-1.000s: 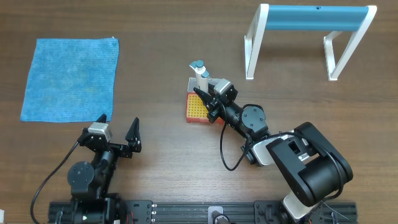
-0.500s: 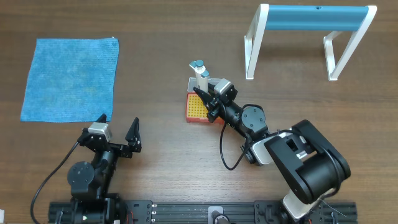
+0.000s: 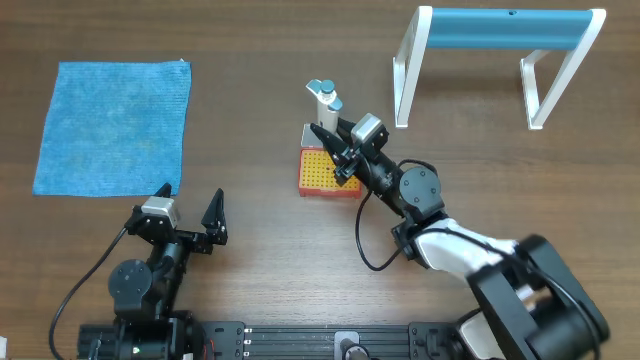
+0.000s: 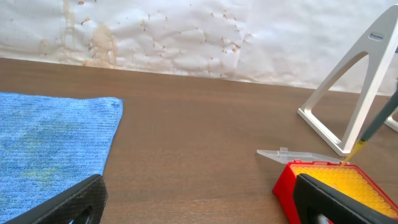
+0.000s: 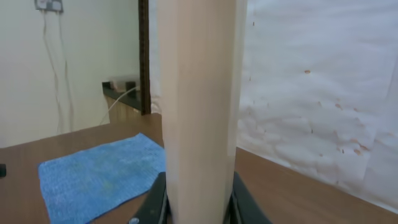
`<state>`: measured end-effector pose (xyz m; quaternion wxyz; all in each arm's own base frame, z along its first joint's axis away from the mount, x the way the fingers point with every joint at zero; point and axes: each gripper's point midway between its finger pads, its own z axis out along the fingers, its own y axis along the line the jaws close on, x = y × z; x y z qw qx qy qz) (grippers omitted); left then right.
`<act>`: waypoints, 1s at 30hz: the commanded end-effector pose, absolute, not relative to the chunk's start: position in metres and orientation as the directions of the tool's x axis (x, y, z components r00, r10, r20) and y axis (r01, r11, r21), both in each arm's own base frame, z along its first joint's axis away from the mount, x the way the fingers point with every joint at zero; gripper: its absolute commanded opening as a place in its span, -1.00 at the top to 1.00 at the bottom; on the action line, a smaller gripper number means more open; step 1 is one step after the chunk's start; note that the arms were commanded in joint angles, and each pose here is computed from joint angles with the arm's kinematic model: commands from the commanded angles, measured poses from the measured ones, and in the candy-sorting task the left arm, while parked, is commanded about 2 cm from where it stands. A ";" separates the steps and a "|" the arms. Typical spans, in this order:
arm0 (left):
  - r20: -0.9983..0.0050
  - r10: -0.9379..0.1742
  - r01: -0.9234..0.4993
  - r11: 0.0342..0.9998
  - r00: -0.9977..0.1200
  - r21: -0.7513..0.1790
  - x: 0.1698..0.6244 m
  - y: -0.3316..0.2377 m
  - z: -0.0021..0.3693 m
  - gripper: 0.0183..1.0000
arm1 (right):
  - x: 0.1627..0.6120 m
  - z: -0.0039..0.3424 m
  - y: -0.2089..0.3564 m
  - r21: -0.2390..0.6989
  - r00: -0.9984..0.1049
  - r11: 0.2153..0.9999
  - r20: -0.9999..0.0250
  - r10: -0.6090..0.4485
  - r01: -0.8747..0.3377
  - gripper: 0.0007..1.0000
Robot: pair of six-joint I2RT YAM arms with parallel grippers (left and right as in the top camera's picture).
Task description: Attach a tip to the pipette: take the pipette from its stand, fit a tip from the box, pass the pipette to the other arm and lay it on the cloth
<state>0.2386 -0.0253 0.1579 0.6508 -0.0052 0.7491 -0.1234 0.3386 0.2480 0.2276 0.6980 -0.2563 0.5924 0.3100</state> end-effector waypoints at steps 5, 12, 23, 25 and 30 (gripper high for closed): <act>-0.974 -0.170 0.146 0.970 -0.150 -0.192 0.239 -0.024 0.157 -0.93 | 0.309 0.284 0.253 0.065 -0.042 0.590 -0.998 0.053 -0.805 0.85; -0.974 -0.170 0.146 0.970 -0.150 -0.192 0.239 -0.024 0.157 -0.93 | 0.290 0.335 0.242 0.089 0.008 0.578 -0.987 0.163 -0.811 0.85; -0.974 -0.170 0.146 0.970 -0.150 -0.192 0.239 -0.024 0.157 -0.93 | 0.285 0.353 0.240 0.211 -0.060 0.536 -0.956 0.286 -0.818 0.85; -0.974 -0.170 0.146 0.970 -0.150 -0.192 0.239 -0.024 0.157 -0.93 | 0.286 0.353 0.239 0.211 -0.059 0.537 -0.956 0.286 -0.817 0.85; -0.950 -0.267 0.136 0.947 -0.165 -0.290 0.239 -0.025 0.157 -0.93 | 0.287 0.349 0.241 0.216 -0.072 0.533 -0.958 0.278 -0.818 0.86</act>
